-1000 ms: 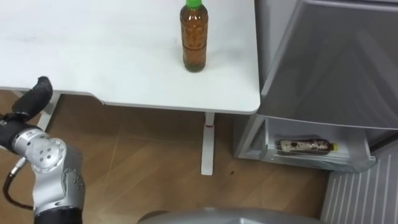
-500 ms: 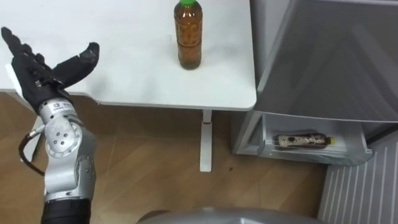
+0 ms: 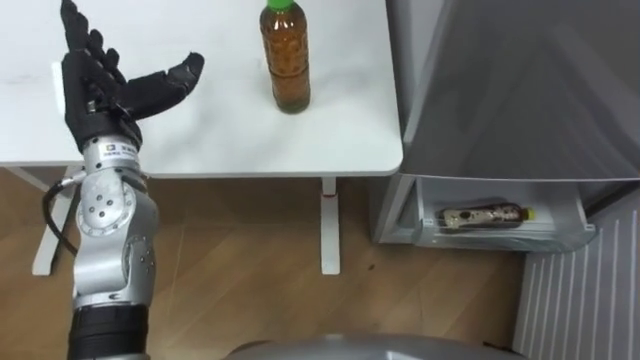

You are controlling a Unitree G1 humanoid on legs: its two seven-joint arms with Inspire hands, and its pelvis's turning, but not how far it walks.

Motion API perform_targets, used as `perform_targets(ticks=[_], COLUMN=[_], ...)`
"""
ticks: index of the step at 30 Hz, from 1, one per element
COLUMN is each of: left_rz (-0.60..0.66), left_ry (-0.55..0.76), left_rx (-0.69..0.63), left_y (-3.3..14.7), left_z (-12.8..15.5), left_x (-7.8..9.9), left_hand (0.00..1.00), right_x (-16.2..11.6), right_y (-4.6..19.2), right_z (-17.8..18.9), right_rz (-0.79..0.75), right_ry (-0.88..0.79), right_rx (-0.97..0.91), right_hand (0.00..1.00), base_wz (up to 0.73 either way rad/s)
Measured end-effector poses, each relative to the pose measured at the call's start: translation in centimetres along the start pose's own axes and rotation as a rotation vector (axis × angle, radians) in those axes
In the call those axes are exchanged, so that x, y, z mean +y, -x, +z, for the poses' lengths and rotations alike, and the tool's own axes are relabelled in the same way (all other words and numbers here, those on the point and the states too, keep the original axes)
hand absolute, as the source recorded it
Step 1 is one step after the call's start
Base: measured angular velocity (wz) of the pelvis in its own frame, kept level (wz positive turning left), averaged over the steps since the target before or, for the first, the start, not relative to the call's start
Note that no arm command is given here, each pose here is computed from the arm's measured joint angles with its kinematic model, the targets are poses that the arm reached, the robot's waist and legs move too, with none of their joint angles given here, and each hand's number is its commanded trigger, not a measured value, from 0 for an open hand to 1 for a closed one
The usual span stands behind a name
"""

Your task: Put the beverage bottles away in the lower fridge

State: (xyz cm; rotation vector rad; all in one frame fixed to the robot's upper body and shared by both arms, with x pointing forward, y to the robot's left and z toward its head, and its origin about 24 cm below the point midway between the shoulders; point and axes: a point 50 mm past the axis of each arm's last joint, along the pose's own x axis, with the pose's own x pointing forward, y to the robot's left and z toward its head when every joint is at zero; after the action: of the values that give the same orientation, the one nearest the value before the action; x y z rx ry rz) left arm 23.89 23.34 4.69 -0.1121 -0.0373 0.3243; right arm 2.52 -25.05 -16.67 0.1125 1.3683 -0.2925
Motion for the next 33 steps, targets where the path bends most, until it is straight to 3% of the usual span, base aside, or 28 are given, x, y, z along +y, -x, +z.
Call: perform_targets(ticks=[11, 16, 22, 33], left_rz=[-0.127, -0.166, -0.183, -0.208], left_ry=[-0.005, -0.003, -0.035, -0.048], left_rx=[0.061, 0.029, 0.052, 0.111], left_y=[0.0, -1.1, -2.5, -2.6], left_z=[-0.6, 0.4, 0.4, -0.1], left_x=[-1.4, -2.4, -2.4, -2.4], left_hand=[0.0, 0.0, 0.0, 0.0], right_x=[0.2, -0.2, -0.7, -0.9], right_y=[-0.1, 0.0, 0.0, 0.1], right_z=[0.1, 0.4, 0.5, -0.1], right_rz=[-0.002, -0.013, -0.034, -0.045], right_ry=[0.0, 0.01, 0.063, 0.172], right_rx=[0.006, 0.004, 0.017, 0.087], right_hand=[0.0, 0.0, 0.0, 0.0], base_wz=[-0.03, 0.0, -0.02, -0.06])
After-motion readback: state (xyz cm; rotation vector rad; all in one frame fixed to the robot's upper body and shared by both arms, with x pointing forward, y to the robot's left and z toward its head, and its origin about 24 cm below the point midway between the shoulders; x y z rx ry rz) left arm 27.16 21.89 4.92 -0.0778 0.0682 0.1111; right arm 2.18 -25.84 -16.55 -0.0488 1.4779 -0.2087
